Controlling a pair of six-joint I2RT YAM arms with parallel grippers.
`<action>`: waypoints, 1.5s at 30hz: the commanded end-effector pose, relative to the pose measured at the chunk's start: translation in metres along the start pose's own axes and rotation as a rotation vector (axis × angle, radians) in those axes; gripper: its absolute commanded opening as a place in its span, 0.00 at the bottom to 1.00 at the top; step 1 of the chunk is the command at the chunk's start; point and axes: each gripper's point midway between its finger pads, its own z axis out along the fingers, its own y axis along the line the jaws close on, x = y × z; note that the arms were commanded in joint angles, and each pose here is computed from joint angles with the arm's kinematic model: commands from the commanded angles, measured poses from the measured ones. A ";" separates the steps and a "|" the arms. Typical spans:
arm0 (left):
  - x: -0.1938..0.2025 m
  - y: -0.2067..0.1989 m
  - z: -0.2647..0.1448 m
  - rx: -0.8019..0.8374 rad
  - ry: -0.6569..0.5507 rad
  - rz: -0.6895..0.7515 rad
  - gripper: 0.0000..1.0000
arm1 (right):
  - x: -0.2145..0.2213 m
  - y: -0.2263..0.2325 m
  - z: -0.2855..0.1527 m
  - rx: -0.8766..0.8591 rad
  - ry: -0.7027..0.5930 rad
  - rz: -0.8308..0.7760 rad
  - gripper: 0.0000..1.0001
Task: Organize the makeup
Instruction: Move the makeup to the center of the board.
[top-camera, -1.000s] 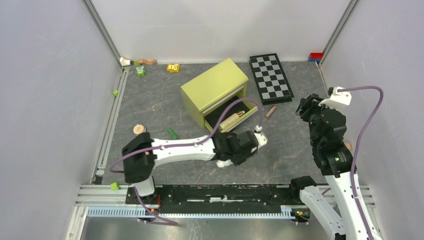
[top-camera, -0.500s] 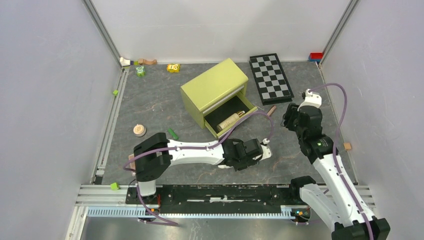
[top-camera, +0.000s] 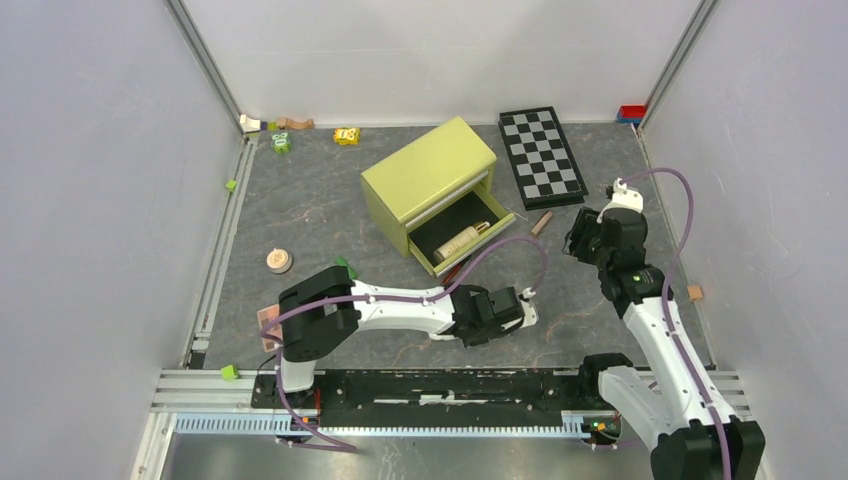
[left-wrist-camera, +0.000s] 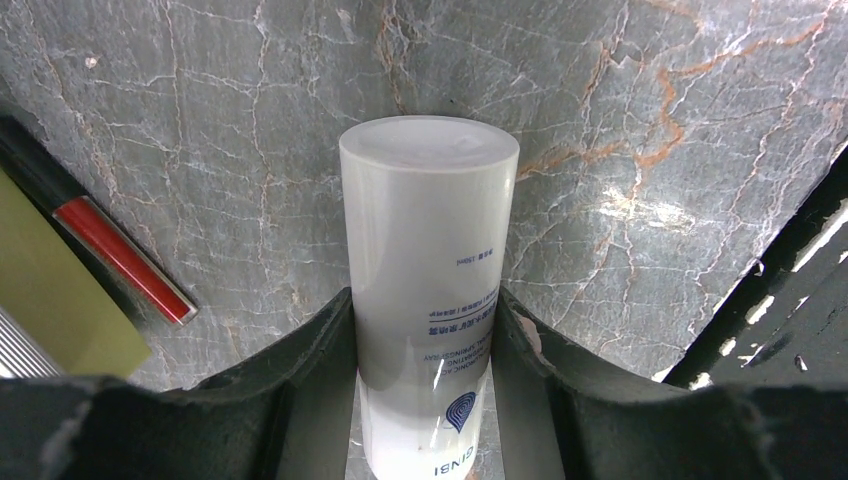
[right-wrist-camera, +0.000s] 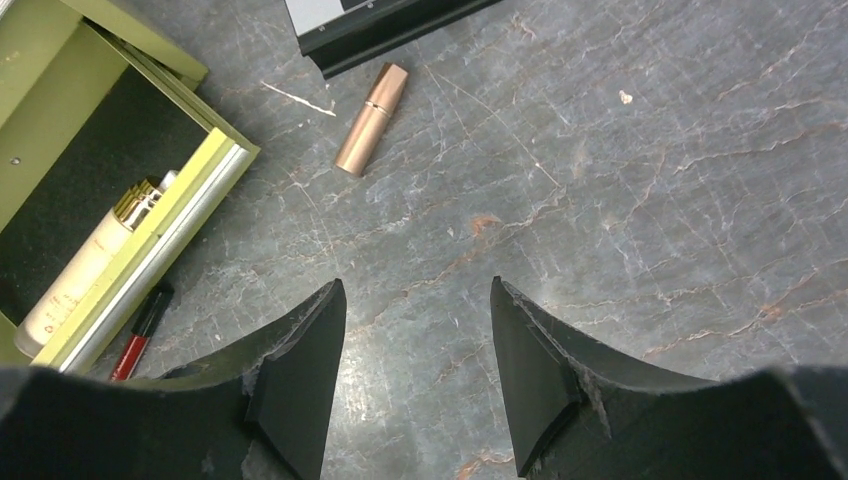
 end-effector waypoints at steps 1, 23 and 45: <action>-0.007 0.005 0.001 -0.040 -0.026 0.044 0.47 | 0.003 0.002 0.008 -0.048 0.015 0.033 0.62; -0.047 0.022 -0.053 -0.092 -0.204 -0.079 0.72 | 0.059 0.012 0.038 -0.241 0.149 0.109 0.59; 0.017 -0.059 -0.073 0.288 -0.223 -0.508 0.02 | 0.151 0.115 0.026 -0.600 0.366 -0.021 0.30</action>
